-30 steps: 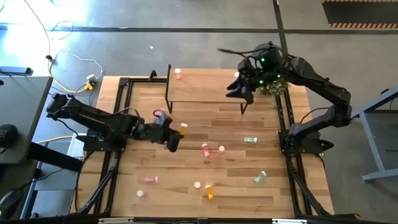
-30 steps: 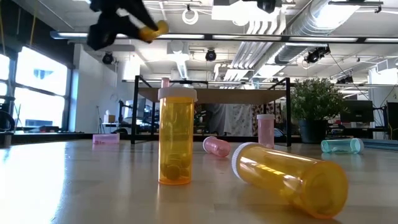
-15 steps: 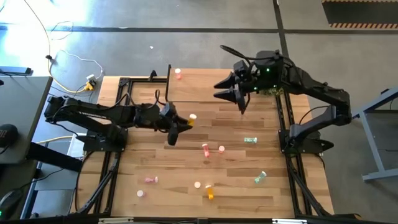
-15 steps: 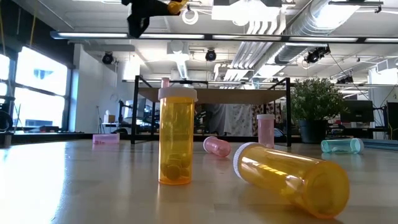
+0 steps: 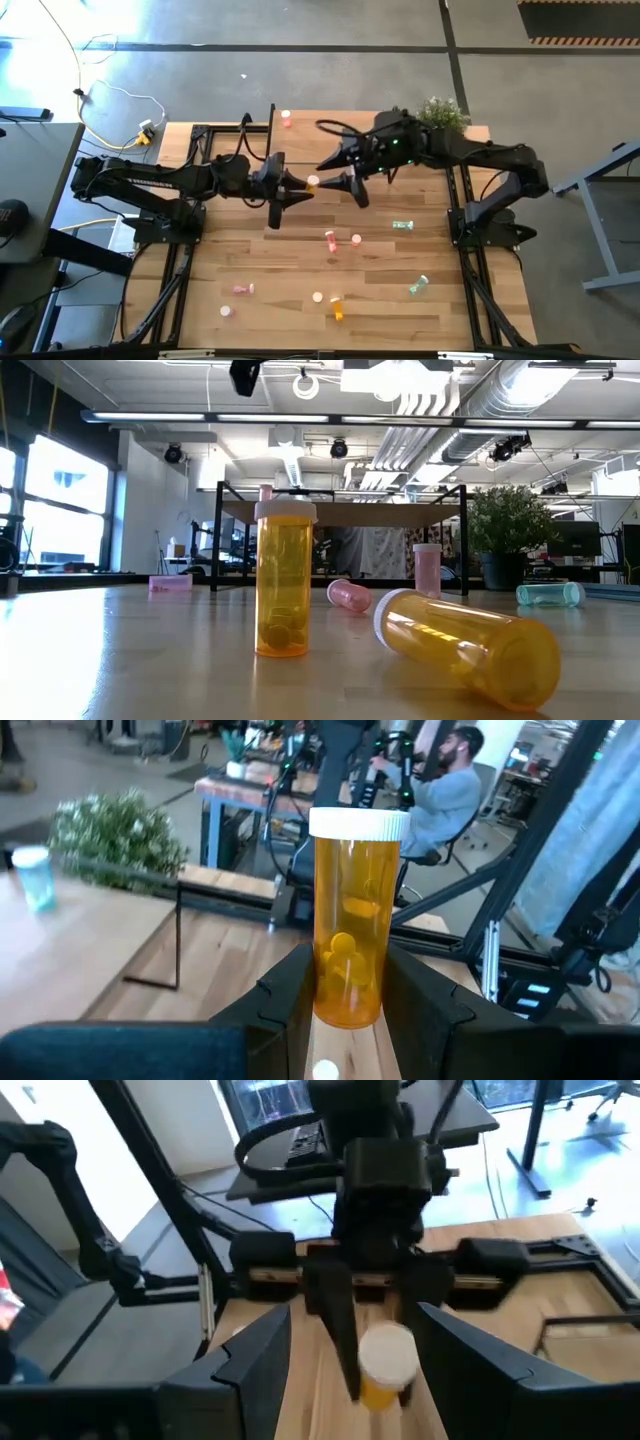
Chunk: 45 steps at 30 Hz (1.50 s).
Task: Pick and place medicine bottles onto shelf by color
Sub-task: Put the top orange pill bottle on the shelf
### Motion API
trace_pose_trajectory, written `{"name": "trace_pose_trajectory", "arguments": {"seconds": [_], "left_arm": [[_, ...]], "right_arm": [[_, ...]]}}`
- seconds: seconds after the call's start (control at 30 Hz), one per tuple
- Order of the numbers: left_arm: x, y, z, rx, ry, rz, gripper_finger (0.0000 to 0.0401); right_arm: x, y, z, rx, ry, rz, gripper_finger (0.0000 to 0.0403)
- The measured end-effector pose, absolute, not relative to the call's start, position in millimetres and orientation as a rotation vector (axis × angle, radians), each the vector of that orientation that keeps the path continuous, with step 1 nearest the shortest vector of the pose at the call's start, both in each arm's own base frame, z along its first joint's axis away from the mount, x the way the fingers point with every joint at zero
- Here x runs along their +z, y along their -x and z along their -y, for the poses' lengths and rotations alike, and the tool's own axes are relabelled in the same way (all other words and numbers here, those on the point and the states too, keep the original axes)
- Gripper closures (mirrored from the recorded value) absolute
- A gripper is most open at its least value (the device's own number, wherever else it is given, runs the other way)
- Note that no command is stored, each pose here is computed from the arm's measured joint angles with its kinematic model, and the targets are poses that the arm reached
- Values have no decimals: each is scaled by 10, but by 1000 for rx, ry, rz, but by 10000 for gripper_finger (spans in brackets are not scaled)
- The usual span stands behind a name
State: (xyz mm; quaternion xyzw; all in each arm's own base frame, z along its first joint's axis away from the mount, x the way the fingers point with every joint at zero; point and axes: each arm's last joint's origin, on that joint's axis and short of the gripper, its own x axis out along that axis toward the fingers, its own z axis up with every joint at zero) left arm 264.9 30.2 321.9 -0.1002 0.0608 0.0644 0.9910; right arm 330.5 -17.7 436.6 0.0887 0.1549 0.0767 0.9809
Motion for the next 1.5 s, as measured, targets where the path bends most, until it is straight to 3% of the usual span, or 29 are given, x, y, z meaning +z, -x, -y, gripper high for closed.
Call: {"name": "trace_pose_trajectory", "arguments": {"seconds": [0.57, 1.03, 1.27, 1.5], "left_arm": [[3252, -2652, -315, 129, 160, -90, 306], [3251, -2652, -315, 130, 177, -90, 306], [3247, -2652, -315, 133, 177, -92, 300], [3238, -2646, -353, 176, 197, -96, 269]], "right_arm": [[4158, -3543, 191, 156, -237, -362, 202], [4133, -3531, 192, 152, -241, -391, 293], [4124, -3528, 192, 150, -246, -401, 296], [4120, -3526, 206, 118, -241, -404, 295]]}}
